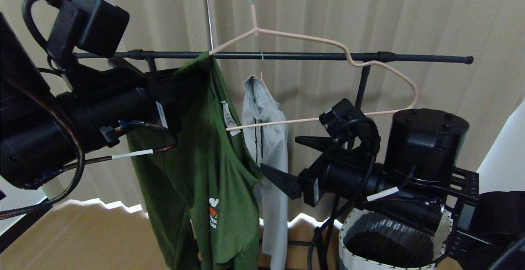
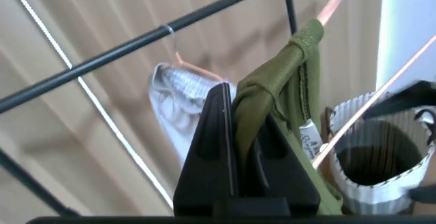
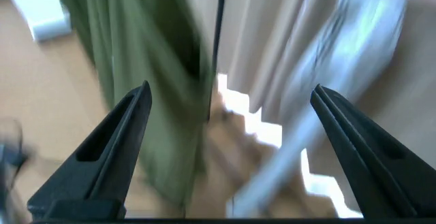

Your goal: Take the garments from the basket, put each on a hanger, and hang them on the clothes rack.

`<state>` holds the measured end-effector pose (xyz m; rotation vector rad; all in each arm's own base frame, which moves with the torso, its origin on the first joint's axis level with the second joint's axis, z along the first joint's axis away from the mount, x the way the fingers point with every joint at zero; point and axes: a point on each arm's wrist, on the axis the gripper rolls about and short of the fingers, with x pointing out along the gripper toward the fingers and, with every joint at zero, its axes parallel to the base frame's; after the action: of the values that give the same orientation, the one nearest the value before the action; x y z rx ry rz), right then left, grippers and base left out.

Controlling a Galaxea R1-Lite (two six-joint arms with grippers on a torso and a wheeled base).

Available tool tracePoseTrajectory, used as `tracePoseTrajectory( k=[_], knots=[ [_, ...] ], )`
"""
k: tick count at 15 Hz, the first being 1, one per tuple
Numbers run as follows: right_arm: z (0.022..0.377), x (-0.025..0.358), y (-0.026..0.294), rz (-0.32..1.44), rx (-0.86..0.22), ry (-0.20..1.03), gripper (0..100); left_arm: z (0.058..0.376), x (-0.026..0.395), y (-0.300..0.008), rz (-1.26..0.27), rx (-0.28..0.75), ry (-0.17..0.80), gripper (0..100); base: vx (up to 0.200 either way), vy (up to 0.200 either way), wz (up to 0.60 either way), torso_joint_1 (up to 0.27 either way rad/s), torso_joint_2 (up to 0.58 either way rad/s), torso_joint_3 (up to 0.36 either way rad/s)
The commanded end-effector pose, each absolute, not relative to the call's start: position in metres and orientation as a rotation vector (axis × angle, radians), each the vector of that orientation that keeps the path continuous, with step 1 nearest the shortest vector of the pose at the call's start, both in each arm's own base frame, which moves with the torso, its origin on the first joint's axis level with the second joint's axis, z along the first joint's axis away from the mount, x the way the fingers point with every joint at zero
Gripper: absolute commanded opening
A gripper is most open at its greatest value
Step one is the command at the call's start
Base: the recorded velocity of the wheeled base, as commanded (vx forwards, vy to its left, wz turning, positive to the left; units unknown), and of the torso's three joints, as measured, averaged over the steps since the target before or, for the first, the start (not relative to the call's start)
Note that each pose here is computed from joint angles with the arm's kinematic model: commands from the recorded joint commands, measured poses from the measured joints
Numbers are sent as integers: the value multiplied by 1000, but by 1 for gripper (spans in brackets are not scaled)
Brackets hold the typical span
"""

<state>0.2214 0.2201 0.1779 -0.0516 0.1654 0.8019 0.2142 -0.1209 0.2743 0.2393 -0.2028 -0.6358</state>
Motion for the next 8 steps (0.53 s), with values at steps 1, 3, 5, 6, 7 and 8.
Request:
tracePoseTrajectory(
  k=[1, 3, 5, 6, 7, 8],
  knots=[
    [159, 232, 231, 790, -62, 184, 100, 279, 210, -124, -651, 220, -219, 0, 0, 0, 0, 0, 0, 0],
    [156, 236, 234, 789, -59, 171, 100, 280, 208, -123, -654, 213, -225, 0, 0, 0, 0, 0, 0, 0],
    [155, 238, 234, 784, -56, 161, 100, 281, 206, -123, -656, 211, -229, 0, 0, 0, 0, 0, 0, 0],
    [155, 238, 234, 784, -56, 159, 100, 283, 204, -123, -658, 210, -236, 0, 0, 0, 0, 0, 0, 0],
    [152, 239, 235, 784, -59, 167, 100, 283, 204, -124, -666, 209, -237, 0, 0, 0, 0, 0, 0, 0],
    [150, 240, 236, 784, -58, 170, 100, 283, 203, -125, -670, 208, -239, 0, 0, 0, 0, 0, 0, 0]
  ],
)
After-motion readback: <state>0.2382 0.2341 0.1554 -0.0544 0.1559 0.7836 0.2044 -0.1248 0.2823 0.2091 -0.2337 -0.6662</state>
